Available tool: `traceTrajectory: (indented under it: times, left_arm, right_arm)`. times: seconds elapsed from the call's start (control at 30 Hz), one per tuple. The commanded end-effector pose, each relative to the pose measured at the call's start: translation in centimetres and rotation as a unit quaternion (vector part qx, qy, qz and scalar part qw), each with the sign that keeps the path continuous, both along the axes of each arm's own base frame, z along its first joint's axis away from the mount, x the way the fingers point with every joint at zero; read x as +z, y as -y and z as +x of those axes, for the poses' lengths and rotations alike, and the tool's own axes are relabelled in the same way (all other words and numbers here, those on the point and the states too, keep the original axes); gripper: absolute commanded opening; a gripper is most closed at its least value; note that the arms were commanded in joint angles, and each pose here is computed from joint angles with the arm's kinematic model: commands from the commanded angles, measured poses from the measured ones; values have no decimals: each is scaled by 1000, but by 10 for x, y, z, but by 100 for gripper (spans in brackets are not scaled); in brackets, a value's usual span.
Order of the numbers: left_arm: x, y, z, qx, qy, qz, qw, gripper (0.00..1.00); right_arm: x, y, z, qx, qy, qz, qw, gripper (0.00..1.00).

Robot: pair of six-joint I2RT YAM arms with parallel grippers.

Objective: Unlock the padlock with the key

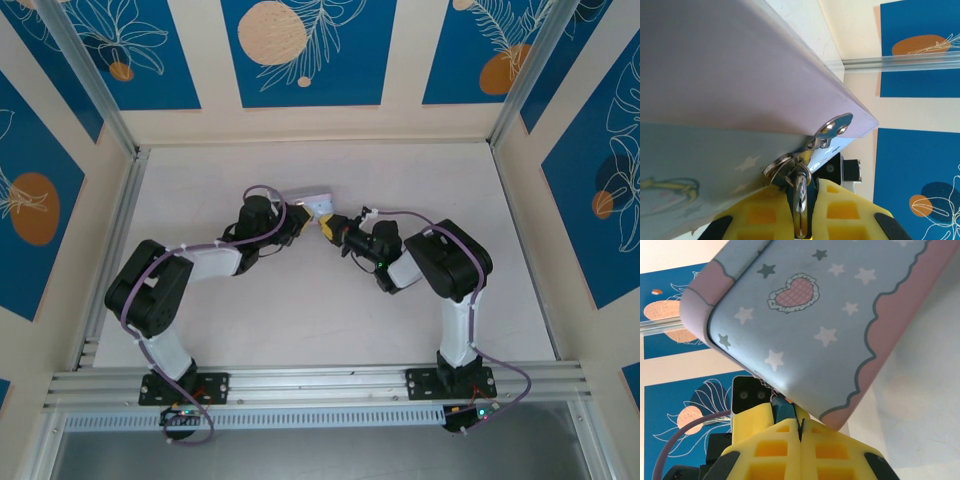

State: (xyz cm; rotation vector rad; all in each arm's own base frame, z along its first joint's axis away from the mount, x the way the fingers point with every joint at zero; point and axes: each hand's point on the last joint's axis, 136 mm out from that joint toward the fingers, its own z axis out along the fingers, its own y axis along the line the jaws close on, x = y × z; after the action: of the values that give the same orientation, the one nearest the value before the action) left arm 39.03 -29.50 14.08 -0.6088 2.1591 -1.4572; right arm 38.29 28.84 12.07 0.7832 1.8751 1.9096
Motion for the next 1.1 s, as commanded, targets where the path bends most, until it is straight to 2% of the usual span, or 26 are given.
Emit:
traceTrajectory:
  times: [0.0,0.33,0.47,0.63,1.07]
  left_arm:
    - [42,37,-25,-87,41,-57,994,0]
    - [32,37,-27,-92,31,-43,994,0]
    - [31,37,-28,-94,31,-40,994,0]
    - [30,36,-29,-95,31,-35,994,0]
    - [28,38,-28,-98,29,-34,994,0]
  right_arm:
    - [9,-31,-13,43,20,4,999,0]
    - [38,-28,-12,37,47,16,998,0]
    - [37,-20,-7,26,44,2,999,0]
    - [39,-14,0,21,47,16,999,0]
    - [59,-29,-15,59,94,-31,993,0]
